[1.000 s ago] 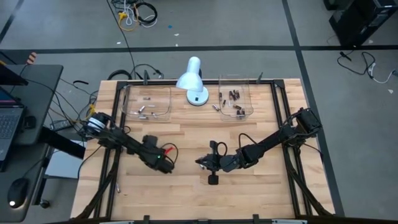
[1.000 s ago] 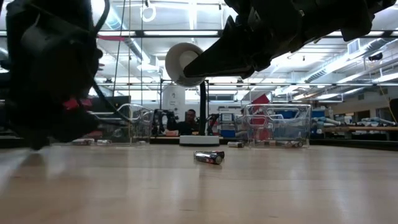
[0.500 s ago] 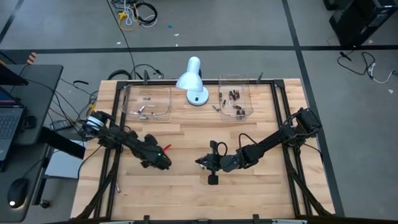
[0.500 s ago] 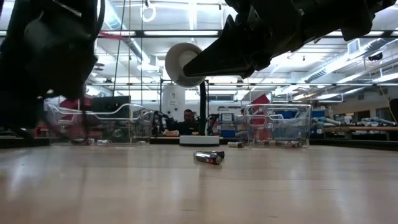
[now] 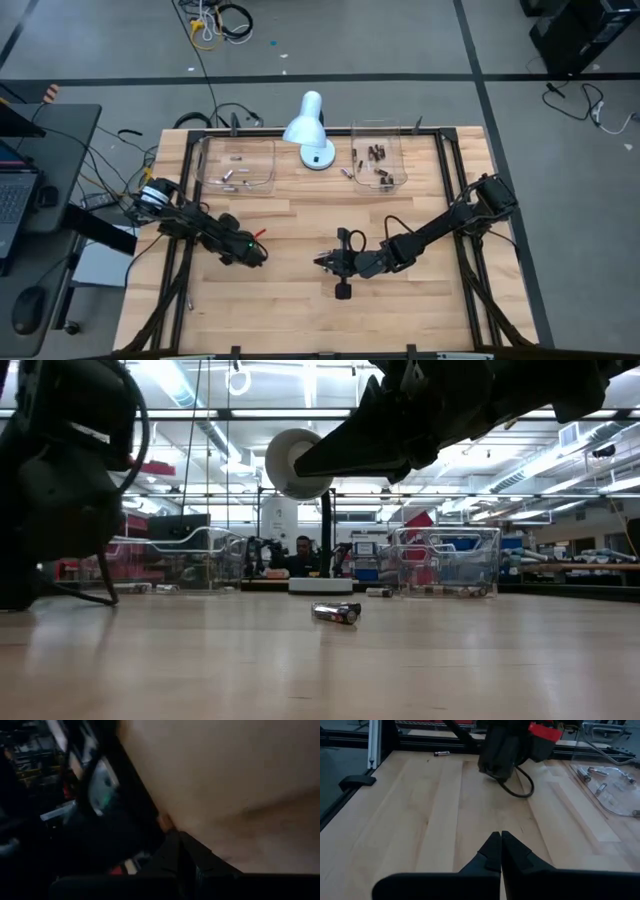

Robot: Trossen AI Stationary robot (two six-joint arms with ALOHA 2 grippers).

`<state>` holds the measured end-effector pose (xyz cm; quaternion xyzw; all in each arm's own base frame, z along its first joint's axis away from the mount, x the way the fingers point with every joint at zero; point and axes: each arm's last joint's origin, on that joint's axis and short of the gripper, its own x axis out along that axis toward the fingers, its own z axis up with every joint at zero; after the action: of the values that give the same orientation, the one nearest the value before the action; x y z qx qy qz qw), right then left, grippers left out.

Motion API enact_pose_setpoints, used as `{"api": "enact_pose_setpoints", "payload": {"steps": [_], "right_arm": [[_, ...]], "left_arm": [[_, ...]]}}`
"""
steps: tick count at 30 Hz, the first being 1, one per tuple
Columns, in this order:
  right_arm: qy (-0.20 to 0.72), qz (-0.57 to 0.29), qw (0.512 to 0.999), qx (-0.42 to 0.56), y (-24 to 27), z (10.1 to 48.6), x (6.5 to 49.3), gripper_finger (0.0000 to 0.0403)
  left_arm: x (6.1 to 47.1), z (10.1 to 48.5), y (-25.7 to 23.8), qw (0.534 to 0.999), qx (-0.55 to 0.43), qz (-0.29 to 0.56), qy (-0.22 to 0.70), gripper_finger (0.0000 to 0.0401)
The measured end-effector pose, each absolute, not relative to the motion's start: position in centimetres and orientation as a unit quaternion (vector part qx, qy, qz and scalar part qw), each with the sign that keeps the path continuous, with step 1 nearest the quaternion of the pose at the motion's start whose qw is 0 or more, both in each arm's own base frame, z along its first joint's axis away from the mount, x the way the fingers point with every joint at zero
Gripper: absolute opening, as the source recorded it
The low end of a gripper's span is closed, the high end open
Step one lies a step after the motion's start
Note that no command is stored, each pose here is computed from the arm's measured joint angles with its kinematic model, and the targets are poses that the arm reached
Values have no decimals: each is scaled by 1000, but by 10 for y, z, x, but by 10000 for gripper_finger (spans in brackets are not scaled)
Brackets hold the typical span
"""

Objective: Sort batteries
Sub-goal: Put the black battery in the transparent bin

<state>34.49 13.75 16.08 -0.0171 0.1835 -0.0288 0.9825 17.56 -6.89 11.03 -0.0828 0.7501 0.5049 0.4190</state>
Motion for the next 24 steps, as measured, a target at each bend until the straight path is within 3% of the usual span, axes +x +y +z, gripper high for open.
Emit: {"api": "enact_pose_setpoints", "payload": {"steps": [7,24], "right_arm": [[177,-28,984,-14,138,162,345,0],[171,-24,985,-8,141,163,345,0]], "left_arm": [[162,112,-59,354,-77,532,765,5],[169,111,-55,335,-99,486,801,1]]}}
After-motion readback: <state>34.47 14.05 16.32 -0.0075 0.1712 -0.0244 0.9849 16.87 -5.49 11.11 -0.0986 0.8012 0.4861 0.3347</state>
